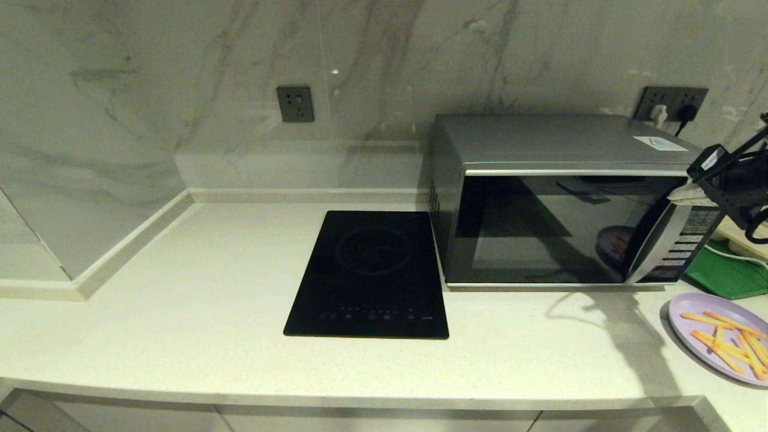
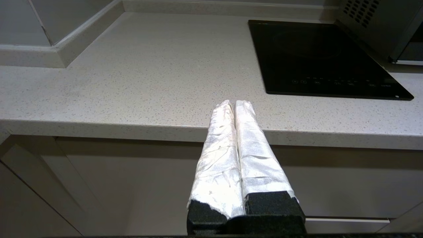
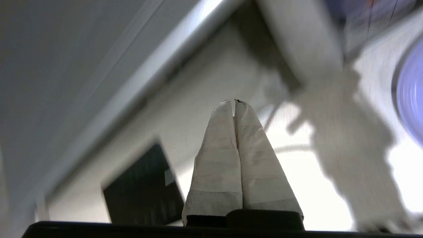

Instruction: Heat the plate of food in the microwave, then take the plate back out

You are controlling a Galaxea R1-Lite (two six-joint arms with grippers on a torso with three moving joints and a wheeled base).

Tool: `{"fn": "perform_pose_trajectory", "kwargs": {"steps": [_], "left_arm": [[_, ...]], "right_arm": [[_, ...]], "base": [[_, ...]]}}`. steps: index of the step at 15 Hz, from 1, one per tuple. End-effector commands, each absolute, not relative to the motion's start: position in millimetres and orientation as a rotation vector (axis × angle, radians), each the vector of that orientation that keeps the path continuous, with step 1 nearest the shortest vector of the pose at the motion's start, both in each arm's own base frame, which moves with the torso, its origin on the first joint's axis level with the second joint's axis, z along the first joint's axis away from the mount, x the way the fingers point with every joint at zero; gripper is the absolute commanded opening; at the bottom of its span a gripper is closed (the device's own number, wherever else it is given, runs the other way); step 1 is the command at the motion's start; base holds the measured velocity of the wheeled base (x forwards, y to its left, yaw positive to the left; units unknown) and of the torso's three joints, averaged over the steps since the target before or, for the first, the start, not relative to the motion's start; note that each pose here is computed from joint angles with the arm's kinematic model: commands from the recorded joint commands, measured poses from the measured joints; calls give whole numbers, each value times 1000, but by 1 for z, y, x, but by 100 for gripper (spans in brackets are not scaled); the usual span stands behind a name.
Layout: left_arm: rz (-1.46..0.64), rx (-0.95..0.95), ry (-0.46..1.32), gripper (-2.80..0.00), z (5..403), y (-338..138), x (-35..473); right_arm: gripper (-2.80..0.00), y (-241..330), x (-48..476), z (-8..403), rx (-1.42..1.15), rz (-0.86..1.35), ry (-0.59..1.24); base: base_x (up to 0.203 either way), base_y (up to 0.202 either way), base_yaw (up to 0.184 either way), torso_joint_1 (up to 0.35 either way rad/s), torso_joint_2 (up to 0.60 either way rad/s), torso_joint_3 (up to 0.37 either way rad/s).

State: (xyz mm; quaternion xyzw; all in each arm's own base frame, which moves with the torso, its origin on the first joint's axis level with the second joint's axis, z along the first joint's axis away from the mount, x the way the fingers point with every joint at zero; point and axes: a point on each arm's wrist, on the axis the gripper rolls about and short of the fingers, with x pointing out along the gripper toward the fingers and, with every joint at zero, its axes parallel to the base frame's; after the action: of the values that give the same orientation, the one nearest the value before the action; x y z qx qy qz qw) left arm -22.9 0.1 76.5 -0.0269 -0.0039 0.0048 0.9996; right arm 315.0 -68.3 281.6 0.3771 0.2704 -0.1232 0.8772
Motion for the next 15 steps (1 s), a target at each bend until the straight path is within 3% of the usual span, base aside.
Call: {"fn": "perform_pose_trajectory", "kwargs": {"steps": [1, 6, 9, 15], "left_arm": [[11, -55, -8, -280, 77, 0, -23], [11, -55, -8, -280, 77, 0, -23], [11, -55, -8, -280, 77, 0, -23], [11, -55, -8, -280, 77, 0, -23]], "right_arm": [[-280, -56, 270, 300, 728, -164, 661], [-280, -9, 187, 316, 511, 131, 843], [-280, 22, 124, 325, 380, 311, 857], [-280, 3, 3, 329, 217, 221, 766]], "base": [[0, 0, 0, 0, 0, 0], [0, 0, 0, 0, 0, 0], [0, 0, 0, 0, 0, 0], [0, 0, 0, 0, 0, 0]]}}
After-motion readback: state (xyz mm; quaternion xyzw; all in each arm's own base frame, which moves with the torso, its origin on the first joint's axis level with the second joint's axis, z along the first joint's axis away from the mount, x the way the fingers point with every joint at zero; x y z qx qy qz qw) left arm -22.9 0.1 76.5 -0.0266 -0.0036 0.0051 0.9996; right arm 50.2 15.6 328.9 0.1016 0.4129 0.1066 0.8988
